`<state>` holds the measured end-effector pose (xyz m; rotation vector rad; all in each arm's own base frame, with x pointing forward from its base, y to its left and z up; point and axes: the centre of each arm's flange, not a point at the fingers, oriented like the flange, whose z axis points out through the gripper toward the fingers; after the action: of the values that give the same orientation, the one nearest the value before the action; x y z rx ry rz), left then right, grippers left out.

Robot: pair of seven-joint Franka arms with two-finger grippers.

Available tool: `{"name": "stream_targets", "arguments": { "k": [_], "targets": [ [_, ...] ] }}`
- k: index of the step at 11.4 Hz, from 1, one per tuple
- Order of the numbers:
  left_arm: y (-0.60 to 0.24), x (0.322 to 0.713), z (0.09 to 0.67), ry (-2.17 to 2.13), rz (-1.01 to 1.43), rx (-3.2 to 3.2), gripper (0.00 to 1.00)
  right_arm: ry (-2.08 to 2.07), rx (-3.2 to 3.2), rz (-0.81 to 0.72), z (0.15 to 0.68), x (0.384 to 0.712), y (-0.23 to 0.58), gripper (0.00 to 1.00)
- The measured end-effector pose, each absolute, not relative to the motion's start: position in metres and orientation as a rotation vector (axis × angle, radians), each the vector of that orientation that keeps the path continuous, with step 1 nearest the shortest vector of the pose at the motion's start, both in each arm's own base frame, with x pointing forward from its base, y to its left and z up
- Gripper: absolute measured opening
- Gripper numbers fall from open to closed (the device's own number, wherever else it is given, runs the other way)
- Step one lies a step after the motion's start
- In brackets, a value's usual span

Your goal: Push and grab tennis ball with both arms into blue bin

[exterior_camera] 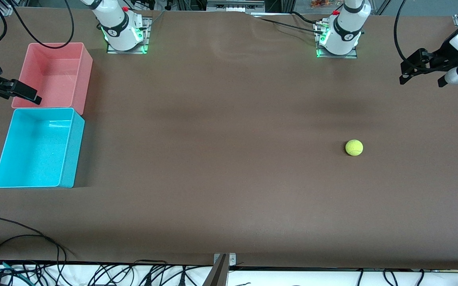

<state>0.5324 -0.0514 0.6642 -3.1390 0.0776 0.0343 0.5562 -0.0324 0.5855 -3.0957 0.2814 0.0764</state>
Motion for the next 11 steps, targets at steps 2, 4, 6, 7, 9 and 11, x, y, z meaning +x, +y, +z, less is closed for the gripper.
{"name": "stream_targets", "arguments": {
  "k": [2, 4, 6, 7, 9, 11],
  "targets": [
    [-0.0523, 0.5323, 0.6643, 0.062, 0.034, -3.140, 1.00, 0.282, -3.096, 0.076, 0.5855, 0.5562, -0.0324, 1.00],
    [-0.0494, 0.5326, 0.6642, 0.052, 0.034, -3.140, 1.00, 0.276, -3.096, 0.077, 0.5854, 0.5562, -0.0328, 1.00],
    [-0.0469, 0.5331, 0.6638, 0.045, 0.035, -3.140, 1.00, 0.262, -3.097, 0.083, 0.5832, 0.5570, -0.0347, 1.00],
    [-0.0466, 0.5332, 0.6638, 0.044, 0.036, -3.140, 1.00, 0.261, -3.097, 0.087, 0.5818, 0.5576, -0.0354, 1.00],
    [-0.0469, 0.5331, 0.6638, 0.044, 0.036, -3.140, 1.00, 0.261, -3.098, 0.091, 0.5801, 0.5583, -0.0353, 1.00],
    [-0.0470, 0.5331, 0.6638, 0.045, 0.036, -3.140, 1.00, 0.261, -3.098, 0.091, 0.5801, 0.5583, -0.0353, 1.00]
  ]
}}
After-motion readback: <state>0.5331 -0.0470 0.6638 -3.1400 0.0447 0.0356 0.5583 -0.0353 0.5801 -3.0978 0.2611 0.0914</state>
